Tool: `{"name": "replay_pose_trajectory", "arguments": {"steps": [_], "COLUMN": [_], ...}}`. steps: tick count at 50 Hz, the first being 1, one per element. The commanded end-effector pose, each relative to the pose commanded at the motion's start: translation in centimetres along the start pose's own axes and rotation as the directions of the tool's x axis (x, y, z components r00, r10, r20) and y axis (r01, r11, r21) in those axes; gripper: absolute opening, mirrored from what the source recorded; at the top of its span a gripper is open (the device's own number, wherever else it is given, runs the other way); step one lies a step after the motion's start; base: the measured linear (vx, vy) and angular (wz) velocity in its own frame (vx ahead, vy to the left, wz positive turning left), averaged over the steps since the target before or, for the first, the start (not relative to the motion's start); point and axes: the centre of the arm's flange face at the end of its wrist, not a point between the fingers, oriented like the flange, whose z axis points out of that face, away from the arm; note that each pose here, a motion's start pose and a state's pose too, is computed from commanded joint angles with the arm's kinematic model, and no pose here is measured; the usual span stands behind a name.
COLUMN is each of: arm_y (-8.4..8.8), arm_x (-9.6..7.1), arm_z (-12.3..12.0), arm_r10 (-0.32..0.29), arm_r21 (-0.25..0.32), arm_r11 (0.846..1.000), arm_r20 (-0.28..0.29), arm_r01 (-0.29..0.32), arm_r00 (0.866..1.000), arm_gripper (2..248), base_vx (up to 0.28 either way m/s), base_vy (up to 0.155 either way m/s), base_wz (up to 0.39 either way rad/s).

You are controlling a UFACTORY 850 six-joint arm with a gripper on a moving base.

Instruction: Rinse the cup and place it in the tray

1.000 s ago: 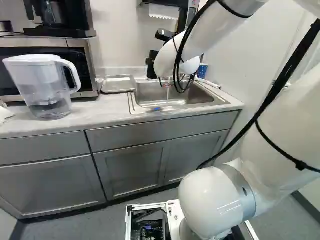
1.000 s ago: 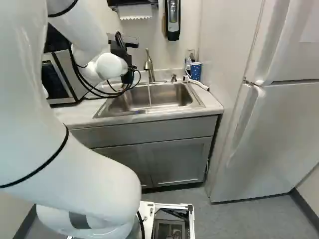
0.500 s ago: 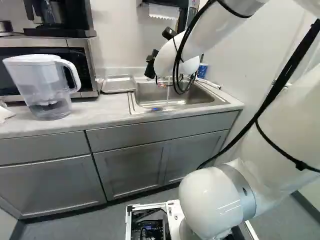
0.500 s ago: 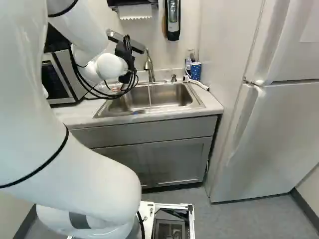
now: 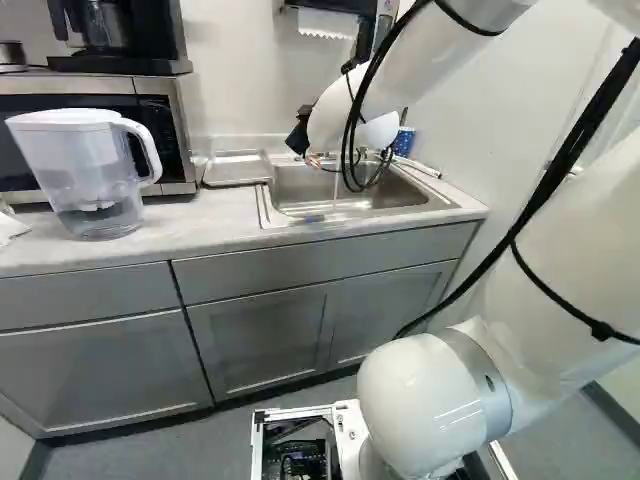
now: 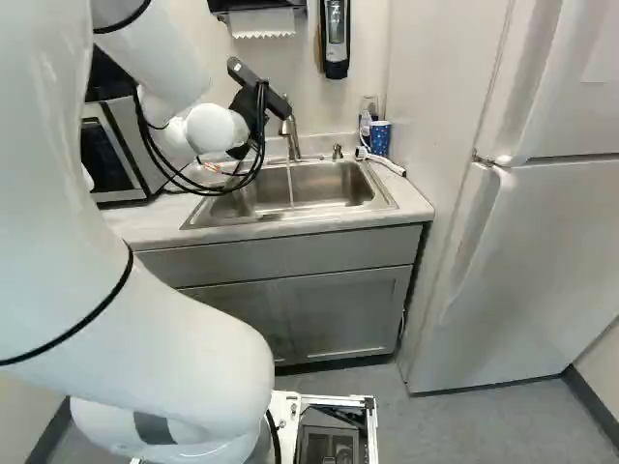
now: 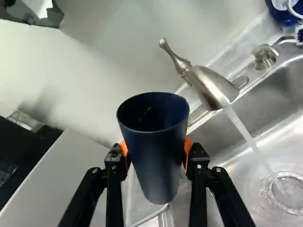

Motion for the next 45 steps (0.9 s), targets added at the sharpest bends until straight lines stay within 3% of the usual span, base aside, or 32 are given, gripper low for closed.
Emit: {"name": "replay_pose_trajectory", "arguments": {"steps": [10,22,34,45], "arm_y": [0.00,0.00,0.00,0.00], "arm_x": [0.00,0.00,0.00,0.00], "arm_z": [0.00,0.00,0.00,0.00], "arm_r10": [0.105,0.230,0.350,0.456], "arm_r21": [0.000,0.000,0.000,0.000], "arm_r11": [0.994,0.973,0.937,0.890], "arm_r20": [0.000,0.000,0.000,0.000], "arm_r01": [-0.105,-0.230,-0.350,-0.456], "arm_r00": [0.994,0.973,0.937,0.890], "arm_gripper": [125,125,125,125], "base_vx": [0.000,0.000,0.000,0.000], "base_vy": [0.000,0.000,0.000,0.000], "base_wz": [0.000,0.000,0.000,0.000]}}
